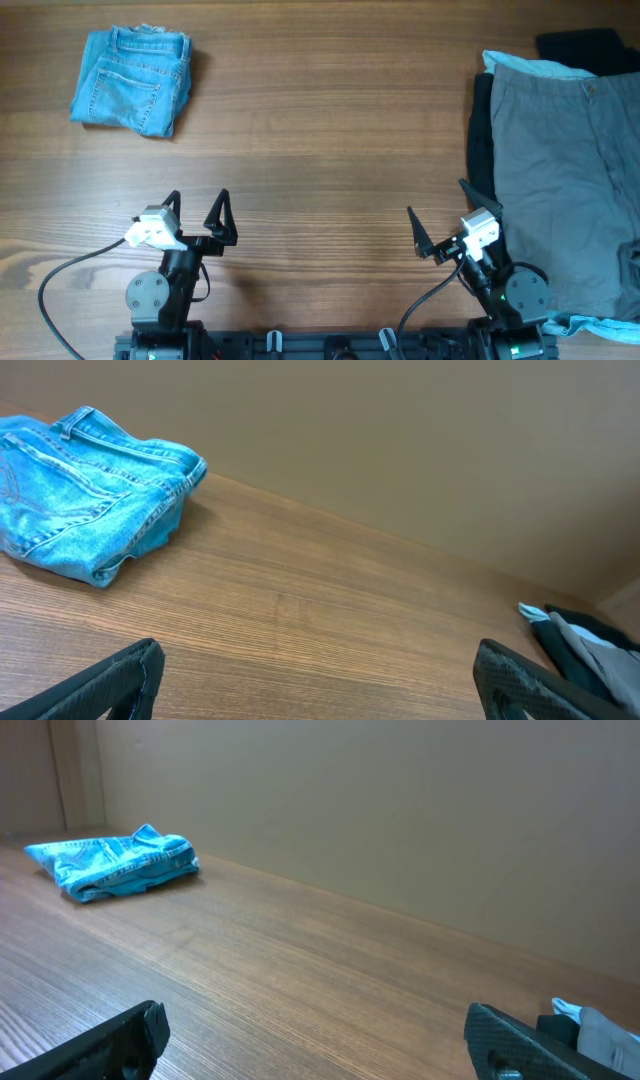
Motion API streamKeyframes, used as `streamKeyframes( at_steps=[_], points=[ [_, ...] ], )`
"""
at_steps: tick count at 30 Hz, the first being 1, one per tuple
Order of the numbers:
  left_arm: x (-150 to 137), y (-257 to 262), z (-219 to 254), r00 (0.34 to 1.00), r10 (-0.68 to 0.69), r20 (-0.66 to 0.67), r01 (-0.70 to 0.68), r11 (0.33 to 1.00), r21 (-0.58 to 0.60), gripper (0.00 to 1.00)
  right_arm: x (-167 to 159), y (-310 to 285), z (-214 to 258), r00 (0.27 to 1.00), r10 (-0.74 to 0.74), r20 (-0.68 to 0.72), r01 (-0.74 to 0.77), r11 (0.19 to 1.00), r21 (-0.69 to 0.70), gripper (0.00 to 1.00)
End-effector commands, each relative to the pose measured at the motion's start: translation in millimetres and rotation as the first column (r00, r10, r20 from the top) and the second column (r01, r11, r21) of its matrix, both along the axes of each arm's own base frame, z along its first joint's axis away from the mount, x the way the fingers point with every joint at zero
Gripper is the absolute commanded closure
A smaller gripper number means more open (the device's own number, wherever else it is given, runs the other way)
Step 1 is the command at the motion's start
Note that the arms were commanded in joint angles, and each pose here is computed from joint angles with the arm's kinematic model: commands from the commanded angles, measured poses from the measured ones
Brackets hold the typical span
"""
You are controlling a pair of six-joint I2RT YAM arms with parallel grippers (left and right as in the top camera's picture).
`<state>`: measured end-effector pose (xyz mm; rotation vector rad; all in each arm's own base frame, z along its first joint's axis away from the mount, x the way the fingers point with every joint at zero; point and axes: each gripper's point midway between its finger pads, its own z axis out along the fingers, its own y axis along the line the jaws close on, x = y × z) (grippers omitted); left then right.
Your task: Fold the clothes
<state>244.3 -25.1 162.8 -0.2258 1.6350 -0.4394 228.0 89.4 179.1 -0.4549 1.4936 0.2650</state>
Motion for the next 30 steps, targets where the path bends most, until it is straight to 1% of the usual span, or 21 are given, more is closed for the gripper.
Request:
streamKeyframes(
  at_steps=[1,3,5,7,9,12,14,16,17,19,21,23,25,26,28,30],
  points=[
    [1,1,-2,1.0,0.008,0.003,-0.008,1.0,-0.005,0.0,-1,2,0,1.0,0.009,-0.002,-0.009,1.0,0.004,0.0],
    [0,1,-3,1.0,0.008,-0.003,-0.008,1.0,-0.005,0.0,1,-2,3,0.999,-0.016,0.036,0.018,0.999,-0.045,0.0],
    [1,2,-4,1.0,0.014,-0.003,-0.014,1.0,0.003,0.0,1,-2,4,0.999,-0.015,0.043,0.017,0.999,-0.05,0.0],
    [1,4,1,1.0,0.024,0.008,-0.024,1.0,0.004,0.0,-1,3,8,0.998,0.016,0.056,-0.014,0.999,-0.035,0.0],
    [-1,7,18,0.998,0.042,0.045,-0.042,0.999,0.003,0.0,-3,3,21,0.997,0.021,0.076,-0.023,0.999,0.023,0.0],
    [-4,19,50,0.989,0.114,0.092,-0.114,0.993,0.0,0.0,-6,-2,50,0.995,-0.003,0.095,-0.009,0.993,0.121,0.0],
    [-3,24,66,0.988,0.139,0.067,-0.139,0.99,0.003,0.0,-6,-10,63,0.997,-0.043,0.06,0.03,0.98,0.197,0.0],
    [6,23,84,0.991,0.134,-0.007,-0.134,0.991,0.016,0.0,-6,-20,78,0.995,-0.094,-0.035,0.1,0.962,0.255,0.0],
    [12,23,90,0.99,0.134,-0.039,-0.133,0.991,0.02,0.0,-6,-20,81,0.994,-0.094,-0.055,0.105,0.963,0.25,0.0],
    [31,23,101,0.983,0.132,-0.131,-0.129,0.991,0.031,0.0,-5,-20,90,0.985,-0.096,-0.144,0.127,0.966,0.223,0.0],
    [60,16,107,0.955,0.093,-0.283,-0.086,0.996,0.037,0.0,1,-20,96,0.955,-0.105,-0.276,0.157,0.972,0.173,0.0],
    [85,8,110,0.916,0.05,-0.398,-0.042,0.999,0.027,0.0,9,-22,96,0.892,-0.139,-0.431,0.204,0.973,0.108,0.0],
    [106,4,116,0.872,0.026,-0.488,-0.02,1.0,0.018,0.0,18,-27,96,0.816,-0.187,-0.547,0.245,0.969,0.035,0.0],
    [117,4,119,0.85,0.025,-0.526,-0.018,1.0,0.018,0.0,25,-28,97,0.77,-0.21,-0.603,0.241,0.97,-0.031,0.0],
    [131,4,123,0.824,0.025,-0.565,-0.017,1.0,0.019,0.0,36,-24,103,0.719,-0.213,-0.662,0.191,0.976,-0.106,0.0],
    [150,4,130,0.798,0.025,-0.602,-0.017,1.0,0.02,0.0,56,-8,118,0.674,-0.157,-0.722,0.084,0.987,-0.136,0.0]
  ],
)
